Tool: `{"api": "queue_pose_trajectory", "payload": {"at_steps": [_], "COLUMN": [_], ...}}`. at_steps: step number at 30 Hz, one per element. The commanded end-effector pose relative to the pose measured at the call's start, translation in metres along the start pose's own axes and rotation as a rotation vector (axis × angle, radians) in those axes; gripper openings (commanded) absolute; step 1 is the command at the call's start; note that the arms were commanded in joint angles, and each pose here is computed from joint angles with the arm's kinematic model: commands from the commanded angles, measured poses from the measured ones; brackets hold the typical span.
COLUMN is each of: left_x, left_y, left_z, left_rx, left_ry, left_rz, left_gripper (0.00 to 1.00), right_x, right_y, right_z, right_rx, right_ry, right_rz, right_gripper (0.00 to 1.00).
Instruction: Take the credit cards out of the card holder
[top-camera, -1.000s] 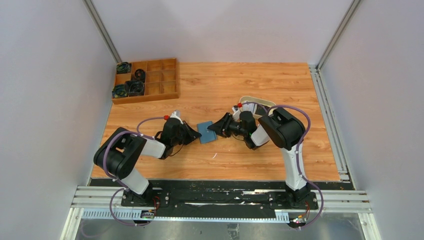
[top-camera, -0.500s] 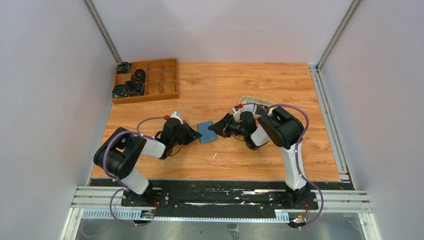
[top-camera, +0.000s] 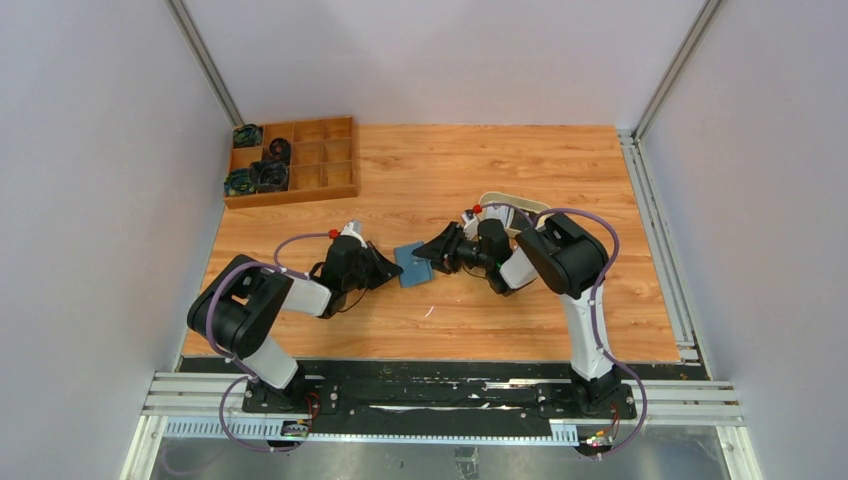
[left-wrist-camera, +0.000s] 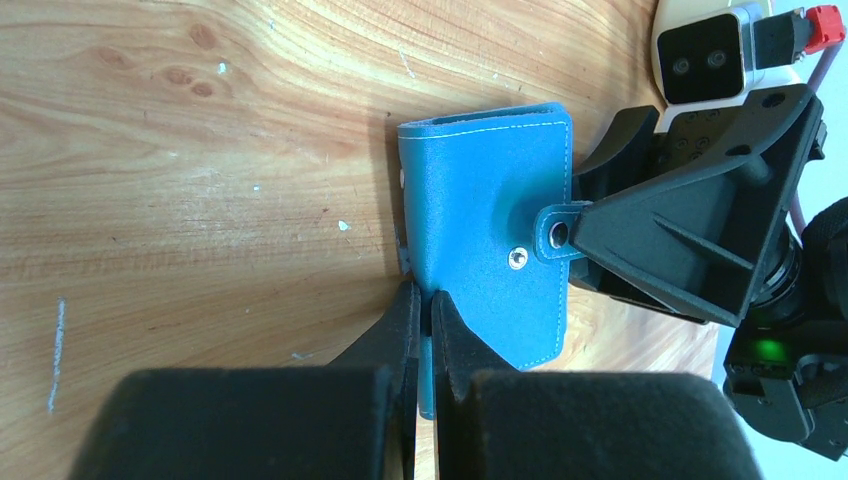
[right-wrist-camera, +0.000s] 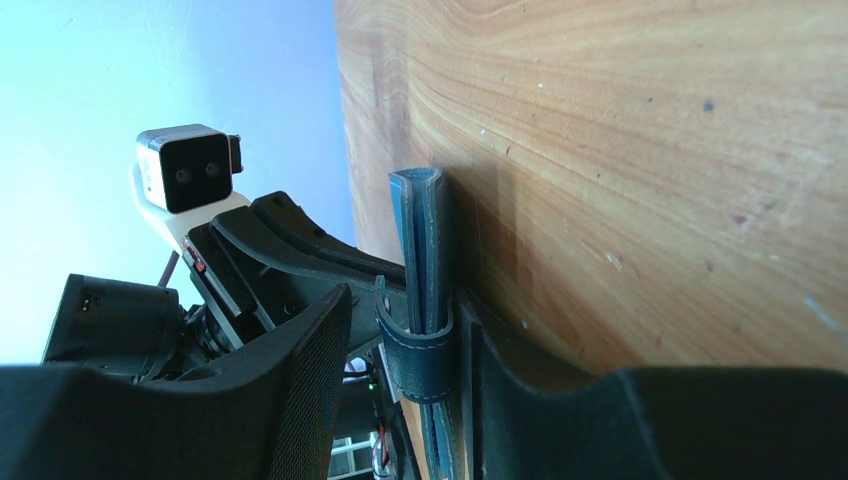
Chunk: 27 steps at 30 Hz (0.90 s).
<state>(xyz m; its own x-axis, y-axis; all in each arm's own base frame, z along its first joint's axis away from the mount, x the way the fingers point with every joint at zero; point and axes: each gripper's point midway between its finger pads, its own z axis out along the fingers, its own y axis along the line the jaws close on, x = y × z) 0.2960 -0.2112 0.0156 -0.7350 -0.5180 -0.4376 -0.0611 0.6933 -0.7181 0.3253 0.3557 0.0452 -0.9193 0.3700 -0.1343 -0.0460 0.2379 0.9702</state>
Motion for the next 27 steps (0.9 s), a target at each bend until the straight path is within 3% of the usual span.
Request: {"api": "queue_pose_trajectory", "payload": {"at_steps": [1,17,27], "left_x": [0.054,0.049,0.048], "left_y": [0.086,0.085,0.087], "left_z": [-0.020,-0.020,-0.020], "left_rx": [-0.306,-0.318,-0.329], "left_ry": [0.182,0.178,0.175], "left_rz": [0.041,0.065,0.067], "left_gripper": [0.00,0.00,0.00], "right_x": [0.002,0.014,0.024], "right_y": [-0.026,-0.050,-0.047], "right_z": [0.002,-0.012,-0.009], "right_rx": [0.114,0.303,0.291], "right_ry": [0.005,0.046,0.093], "right_rz": [0.053,0.134,0.128], "right_gripper": [0.47,0.36,0.31]}}
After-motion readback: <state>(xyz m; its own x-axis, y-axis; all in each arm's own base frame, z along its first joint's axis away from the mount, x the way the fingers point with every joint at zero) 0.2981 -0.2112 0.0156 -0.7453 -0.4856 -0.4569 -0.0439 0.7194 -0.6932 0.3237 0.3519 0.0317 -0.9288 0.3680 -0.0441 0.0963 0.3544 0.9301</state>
